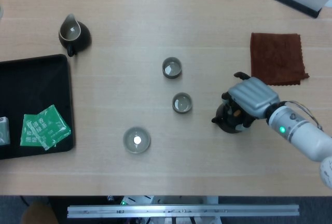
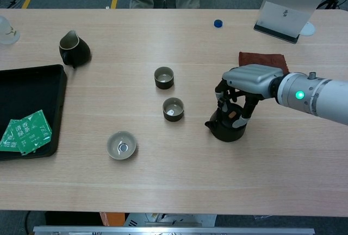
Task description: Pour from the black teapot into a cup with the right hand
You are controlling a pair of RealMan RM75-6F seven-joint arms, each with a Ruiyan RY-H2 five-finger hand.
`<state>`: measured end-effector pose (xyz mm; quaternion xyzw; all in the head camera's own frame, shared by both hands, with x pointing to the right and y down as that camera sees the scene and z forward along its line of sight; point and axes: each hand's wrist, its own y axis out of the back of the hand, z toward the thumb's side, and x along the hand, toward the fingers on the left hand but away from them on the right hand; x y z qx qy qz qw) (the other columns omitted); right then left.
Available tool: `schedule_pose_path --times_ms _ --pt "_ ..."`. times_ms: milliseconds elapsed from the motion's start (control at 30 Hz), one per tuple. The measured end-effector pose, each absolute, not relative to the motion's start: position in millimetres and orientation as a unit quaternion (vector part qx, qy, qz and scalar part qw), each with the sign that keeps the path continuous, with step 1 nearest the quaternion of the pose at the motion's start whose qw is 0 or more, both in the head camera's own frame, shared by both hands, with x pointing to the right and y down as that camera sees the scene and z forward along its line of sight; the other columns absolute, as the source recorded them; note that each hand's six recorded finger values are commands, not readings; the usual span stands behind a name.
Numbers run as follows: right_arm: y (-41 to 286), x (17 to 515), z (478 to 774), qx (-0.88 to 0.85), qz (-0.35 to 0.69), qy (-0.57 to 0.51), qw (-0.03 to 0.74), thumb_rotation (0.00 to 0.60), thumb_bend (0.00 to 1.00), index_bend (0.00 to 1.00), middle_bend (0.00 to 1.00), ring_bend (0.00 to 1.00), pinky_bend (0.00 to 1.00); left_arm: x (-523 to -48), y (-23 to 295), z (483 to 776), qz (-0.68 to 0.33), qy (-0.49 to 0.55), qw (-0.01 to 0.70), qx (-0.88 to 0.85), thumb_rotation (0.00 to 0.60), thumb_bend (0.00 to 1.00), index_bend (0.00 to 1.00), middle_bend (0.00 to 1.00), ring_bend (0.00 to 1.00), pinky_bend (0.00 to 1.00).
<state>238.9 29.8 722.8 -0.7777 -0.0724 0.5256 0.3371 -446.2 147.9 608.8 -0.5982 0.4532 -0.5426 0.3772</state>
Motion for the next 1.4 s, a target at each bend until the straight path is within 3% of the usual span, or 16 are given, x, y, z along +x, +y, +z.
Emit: schedule_pose_path --times_ms 467,800,1100,1400 --pt "27.0 236.8 725.0 -0.782 0.53 -0.07 0.319 0.586 0.0 0.63 0.68 0.67 0.08 -447.3 147.5 609.8 -0.546 0.453 0.376 -0.596 0.6 0.38 0.13 0.18 0.01 0.04" --pt "21.8 235.4 729.1 -0.787 0.537 -0.07 0.296 0.584 0.0 0.72 0.76 0.74 0.08 -449.2 148.2 609.3 -0.548 0.454 0.375 -0.594 0.6 0.38 0.13 0.18 0.01 0.04" --pt "21.6 237.5 731.2 -0.789 0.543 -0.075 0.276 0.462 0.0 0.75 0.78 0.76 0.08 -449.9 148.0 609.4 -0.549 0.454 0.375 -0.593 0.6 0.38 0.13 0.18 0.01 0.04" --pt "18.0 234.8 729.1 -0.794 0.539 -0.08 0.27 0.448 0.0 0.84 0.85 0.82 0.08 -450.3 148.4 608.8 -0.55 0.454 0.375 -0.593 0.6 0.38 0.13 0.18 0.01 0.04"
